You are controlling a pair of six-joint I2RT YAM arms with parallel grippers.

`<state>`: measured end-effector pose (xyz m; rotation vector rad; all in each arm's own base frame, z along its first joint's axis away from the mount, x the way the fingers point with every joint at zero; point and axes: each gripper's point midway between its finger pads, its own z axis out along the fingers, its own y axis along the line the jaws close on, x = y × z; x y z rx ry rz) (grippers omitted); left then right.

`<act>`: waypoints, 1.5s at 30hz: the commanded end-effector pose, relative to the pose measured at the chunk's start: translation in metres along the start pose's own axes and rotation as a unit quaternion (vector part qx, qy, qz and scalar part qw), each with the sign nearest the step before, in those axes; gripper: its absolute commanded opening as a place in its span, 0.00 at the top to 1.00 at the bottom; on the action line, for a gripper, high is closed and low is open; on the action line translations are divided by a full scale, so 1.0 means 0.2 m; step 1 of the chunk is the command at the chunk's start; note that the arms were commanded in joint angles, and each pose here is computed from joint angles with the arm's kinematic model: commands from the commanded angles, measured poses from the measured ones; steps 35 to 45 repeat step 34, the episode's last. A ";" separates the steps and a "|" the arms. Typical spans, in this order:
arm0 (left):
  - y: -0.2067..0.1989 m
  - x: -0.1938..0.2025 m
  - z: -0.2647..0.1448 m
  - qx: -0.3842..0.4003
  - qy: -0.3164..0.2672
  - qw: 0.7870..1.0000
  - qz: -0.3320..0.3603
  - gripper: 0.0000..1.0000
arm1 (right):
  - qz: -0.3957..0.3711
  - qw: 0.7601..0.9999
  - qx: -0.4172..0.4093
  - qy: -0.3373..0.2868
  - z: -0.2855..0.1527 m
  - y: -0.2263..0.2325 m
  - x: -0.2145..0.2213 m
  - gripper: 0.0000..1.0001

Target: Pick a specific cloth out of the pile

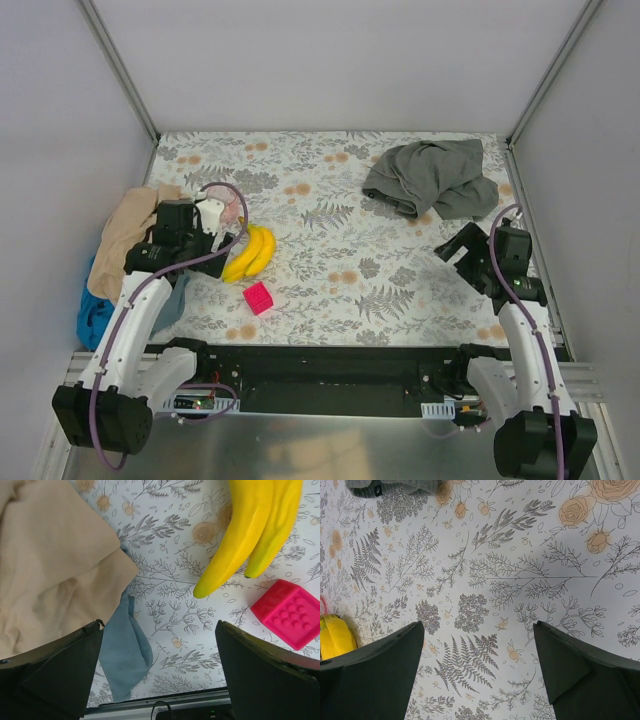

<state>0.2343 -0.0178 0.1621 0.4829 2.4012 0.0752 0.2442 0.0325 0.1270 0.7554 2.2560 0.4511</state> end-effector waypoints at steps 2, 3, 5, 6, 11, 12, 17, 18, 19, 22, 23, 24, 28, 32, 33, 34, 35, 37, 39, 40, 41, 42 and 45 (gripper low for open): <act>0.01 0.02 0.09 0.011 -0.027 0.999 -0.032 0.01 | 0.005 0.999 -0.022 -0.029 -0.02 0.03 -0.03 0.01; 0.01 0.05 0.11 0.012 -0.023 0.999 -0.027 0.01 | 0.006 0.999 -0.023 -0.030 -0.01 0.03 -0.03 0.01; 0.00 0.09 0.16 0.014 -0.015 0.999 -0.033 0.01 | 0.006 0.999 -0.026 -0.031 -0.01 0.03 -0.03 0.01; -0.01 0.11 0.18 0.016 -0.008 0.999 -0.041 0.01 | 0.006 0.999 -0.026 -0.030 -0.01 0.02 -0.02 0.01; -0.06 0.18 0.21 0.039 0.004 0.995 -0.092 0.01 | 0.007 0.999 -0.020 -0.029 0.01 0.01 -0.02 0.00; -0.09 0.18 0.22 0.053 0.003 0.994 -0.095 0.01 | 0.007 0.999 -0.020 -0.030 0.01 0.01 -0.02 0.01; -0.12 0.24 0.26 0.076 0.010 0.992 -0.105 0.02 | 0.007 0.999 -0.016 -0.032 0.02 0.00 -0.02 0.01; -0.11 0.23 0.26 0.072 0.009 0.992 -0.107 0.02 | 0.007 0.999 -0.016 -0.033 0.03 0.00 -0.02 0.00; -0.11 0.23 0.26 0.067 0.009 0.992 -0.110 0.02 | 0.006 0.999 -0.014 -0.034 0.03 -0.01 -0.02 0.01; -0.11 0.24 0.27 0.071 0.014 0.992 -0.107 0.02 | 0.007 0.999 -0.009 -0.034 0.04 -0.02 -0.02 0.01; -0.11 0.24 0.27 0.069 0.014 0.992 -0.107 0.02 | 0.007 0.999 -0.009 -0.034 0.04 -0.02 -0.02 0.00; -0.11 0.24 0.28 0.068 0.014 0.992 -0.107 0.02 | 0.008 0.999 -0.009 -0.034 0.04 -0.03 -0.01 0.00; -0.10 0.25 0.28 0.064 0.017 0.992 -0.109 0.03 | 0.005 0.999 -0.008 -0.036 0.04 -0.03 -0.02 0.00; -0.12 0.25 0.27 0.073 0.012 0.992 -0.098 0.03 | 0.006 0.999 -0.009 -0.036 0.04 -0.03 -0.01 0.01; -0.12 0.25 0.27 0.072 0.013 0.992 -0.101 0.03 | 0.005 0.999 -0.008 -0.037 0.04 -0.03 -0.01 0.01; -0.11 0.26 0.27 0.067 0.016 0.992 -0.104 0.03 | 0.005 0.999 -0.008 -0.037 0.04 -0.03 -0.01 0.01; -0.11 0.26 0.27 0.067 0.016 0.992 -0.104 0.03 | 0.005 0.999 -0.008 -0.037 0.04 -0.03 -0.01 0.01; -0.11 0.26 0.27 0.067 0.016 0.992 -0.104 0.03 | 0.005 0.999 -0.008 -0.037 0.04 -0.03 -0.01 0.01; -0.11 0.26 0.27 0.067 0.016 0.992 -0.104 0.03 | 0.005 0.999 -0.008 -0.037 0.04 -0.03 -0.01 0.01; -0.11 0.26 0.27 0.067 0.016 0.992 -0.104 0.03 | 0.005 0.999 -0.008 -0.037 0.04 -0.03 -0.01 0.01; -0.11 0.26 0.27 0.067 0.016 0.992 -0.104 0.03 | 0.005 0.999 -0.008 -0.037 0.04 -0.03 -0.01 0.01; -0.11 0.26 0.27 0.067 0.016 0.992 -0.104 0.03 | 0.005 0.999 -0.008 -0.037 0.04 -0.03 -0.01 0.01; -0.11 0.26 0.27 0.067 0.016 0.992 -0.104 0.03 | 0.005 0.999 -0.008 -0.037 0.04 -0.03 -0.01 0.01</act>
